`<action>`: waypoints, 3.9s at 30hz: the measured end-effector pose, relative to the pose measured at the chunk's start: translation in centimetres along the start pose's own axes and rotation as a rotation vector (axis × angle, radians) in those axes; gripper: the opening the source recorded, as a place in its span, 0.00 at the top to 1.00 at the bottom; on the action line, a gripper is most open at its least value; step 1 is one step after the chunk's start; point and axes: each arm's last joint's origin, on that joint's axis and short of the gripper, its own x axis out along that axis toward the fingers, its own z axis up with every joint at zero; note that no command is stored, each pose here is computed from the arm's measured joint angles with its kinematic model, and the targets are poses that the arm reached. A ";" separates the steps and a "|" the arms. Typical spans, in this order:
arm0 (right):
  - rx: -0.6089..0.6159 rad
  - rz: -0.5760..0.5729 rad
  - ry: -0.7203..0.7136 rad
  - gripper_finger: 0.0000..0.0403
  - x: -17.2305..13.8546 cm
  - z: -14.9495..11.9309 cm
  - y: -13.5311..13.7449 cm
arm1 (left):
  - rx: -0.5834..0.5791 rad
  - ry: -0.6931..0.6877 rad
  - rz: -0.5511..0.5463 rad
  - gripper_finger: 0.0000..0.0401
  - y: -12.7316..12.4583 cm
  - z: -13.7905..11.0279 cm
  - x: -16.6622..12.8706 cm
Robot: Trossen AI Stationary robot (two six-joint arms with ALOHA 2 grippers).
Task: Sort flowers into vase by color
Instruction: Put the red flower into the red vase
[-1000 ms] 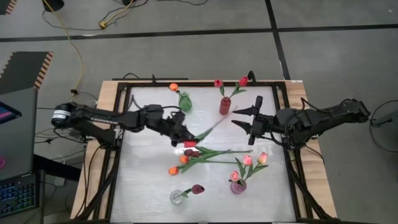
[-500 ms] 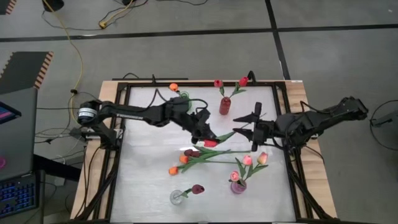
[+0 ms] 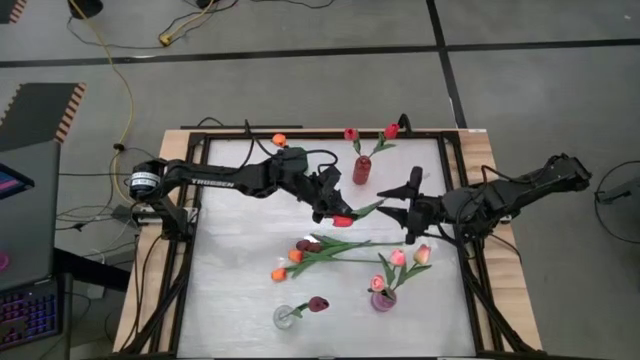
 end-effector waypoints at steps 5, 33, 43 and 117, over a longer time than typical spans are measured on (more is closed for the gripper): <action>0.002 -0.002 -0.002 0.51 0.0 0.0 0.0 | 0.005 -0.014 0.002 0.99 0.0 0.4 -0.3; -0.065 -0.005 0.123 0.60 1.9 -1.3 0.0 | 0.005 -0.022 0.002 0.99 0.0 0.7 -0.4; -0.064 -0.004 0.121 0.83 1.9 -1.3 0.0 | 0.098 -0.055 0.006 0.99 0.1 0.7 -0.4; 0.587 -0.377 -0.372 0.93 -1.3 -7.7 -1.8 | 1.113 -0.466 0.447 0.71 8.7 -8.7 -16.6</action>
